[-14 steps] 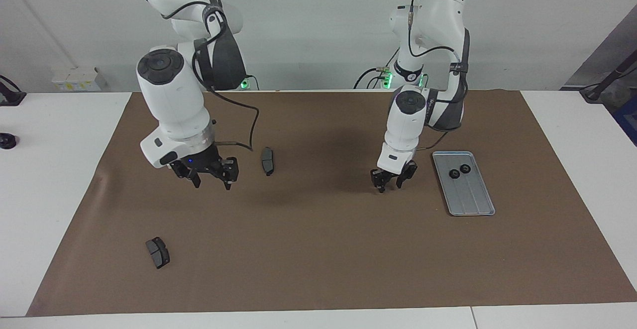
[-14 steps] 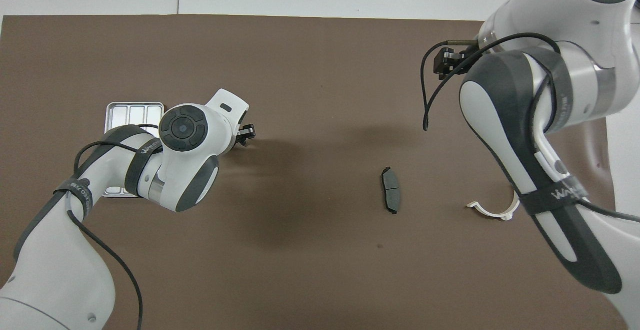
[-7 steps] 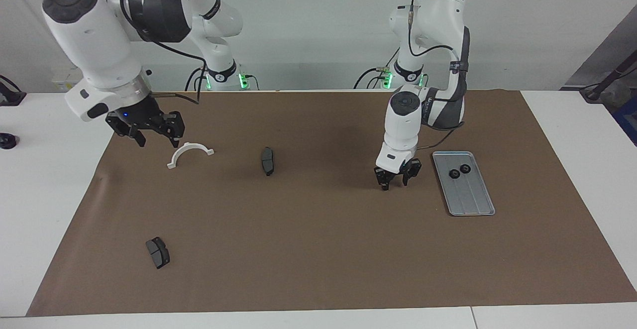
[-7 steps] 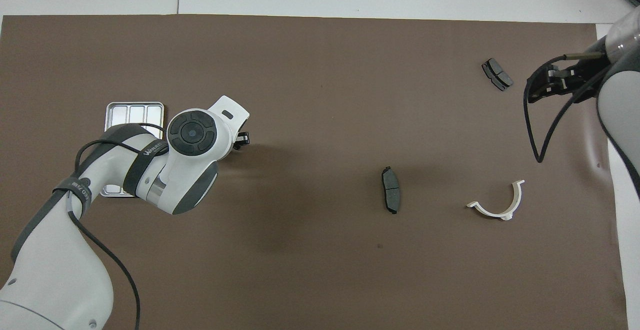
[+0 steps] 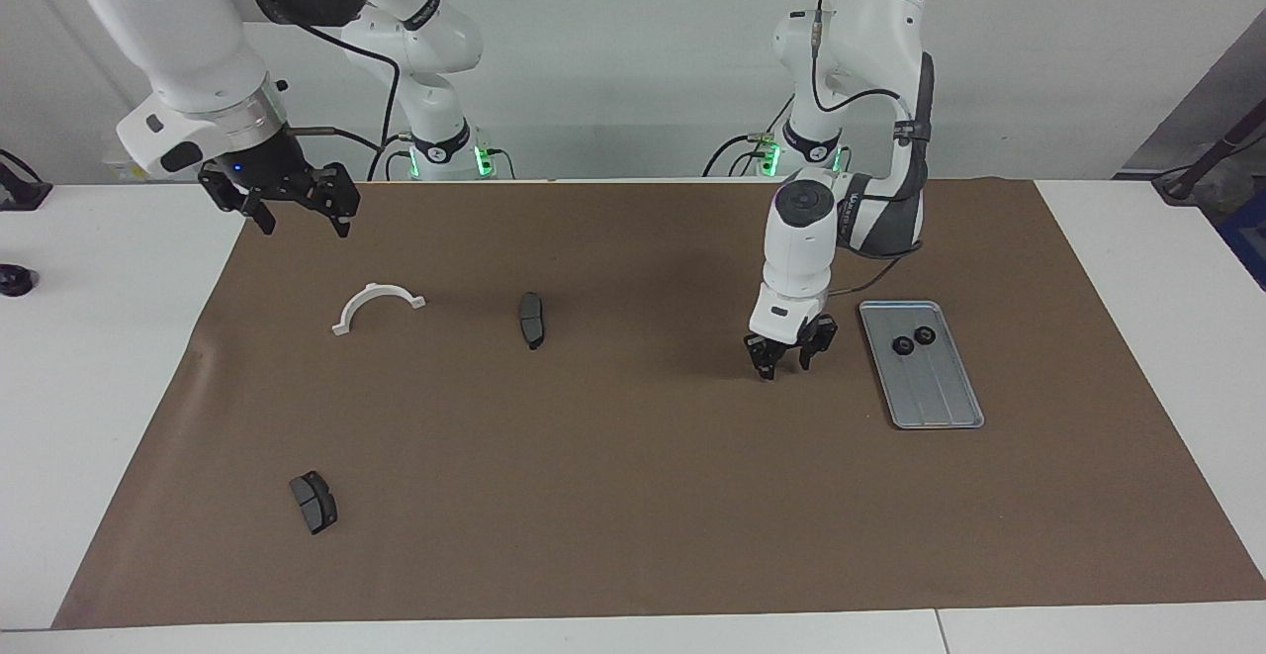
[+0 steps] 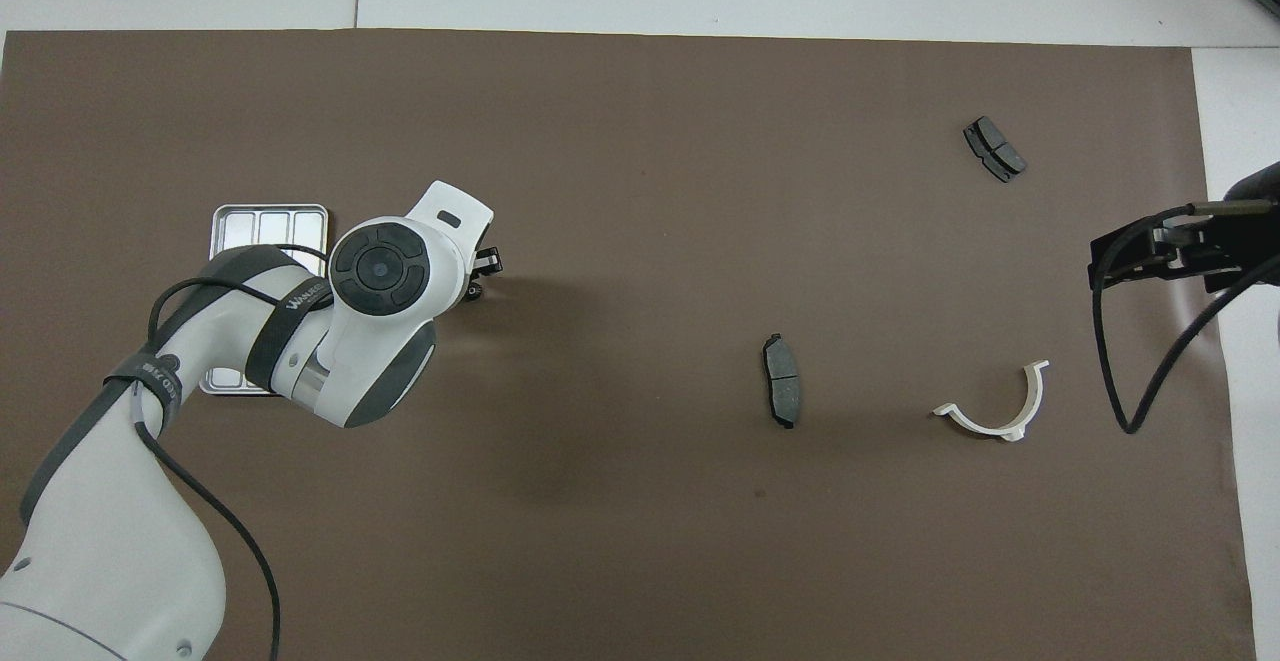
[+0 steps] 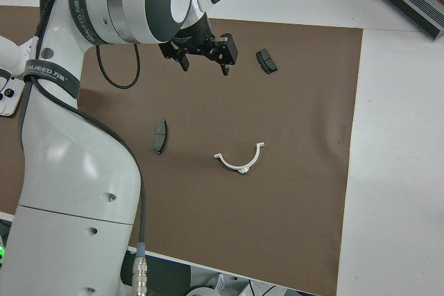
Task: Pick bearing gear from pile to tray
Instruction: 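Lower the gear onto the silver tray and open the left gripper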
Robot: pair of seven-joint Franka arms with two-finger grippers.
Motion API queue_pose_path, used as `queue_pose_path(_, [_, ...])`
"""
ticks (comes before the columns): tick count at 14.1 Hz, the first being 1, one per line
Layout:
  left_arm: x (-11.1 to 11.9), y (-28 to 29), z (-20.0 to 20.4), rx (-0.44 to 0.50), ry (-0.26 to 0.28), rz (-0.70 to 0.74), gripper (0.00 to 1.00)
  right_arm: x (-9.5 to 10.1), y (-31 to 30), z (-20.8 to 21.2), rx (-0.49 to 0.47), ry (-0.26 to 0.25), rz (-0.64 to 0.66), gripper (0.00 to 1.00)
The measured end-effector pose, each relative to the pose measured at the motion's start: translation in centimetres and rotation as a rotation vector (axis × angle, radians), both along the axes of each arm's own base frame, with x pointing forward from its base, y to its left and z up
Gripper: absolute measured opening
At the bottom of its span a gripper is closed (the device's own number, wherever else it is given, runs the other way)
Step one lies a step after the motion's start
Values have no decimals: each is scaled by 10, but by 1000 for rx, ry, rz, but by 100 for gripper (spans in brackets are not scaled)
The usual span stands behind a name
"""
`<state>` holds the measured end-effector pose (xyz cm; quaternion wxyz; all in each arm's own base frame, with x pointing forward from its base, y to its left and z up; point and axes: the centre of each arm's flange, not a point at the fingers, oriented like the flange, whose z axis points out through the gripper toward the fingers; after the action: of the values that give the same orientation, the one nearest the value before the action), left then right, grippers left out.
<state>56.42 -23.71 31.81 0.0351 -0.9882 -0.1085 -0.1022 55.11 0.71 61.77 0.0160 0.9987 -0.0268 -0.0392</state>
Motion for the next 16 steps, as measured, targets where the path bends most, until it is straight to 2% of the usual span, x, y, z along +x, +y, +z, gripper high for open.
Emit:
queue_pose_path(3, [4,-3,7,-12,-8,32,58,4,5,-16,46,-53,0,100])
queue_pose_path(5, [1,-8,-1,-30,-15,62,55,6,10,-22,49,-71,8,100])
queue_pose_path(9, [-7,-8,-18,-41,-7,78,54,4,20,-22,50,-72,24,100])
queue_pose_path(13, [-10,-7,-23,-44,-2,107,47,4,23,-25,50,-65,30,100])
queue_pose_path(16, [-12,-10,-23,-45,-1,106,48,4,16,-26,49,-63,18,100])
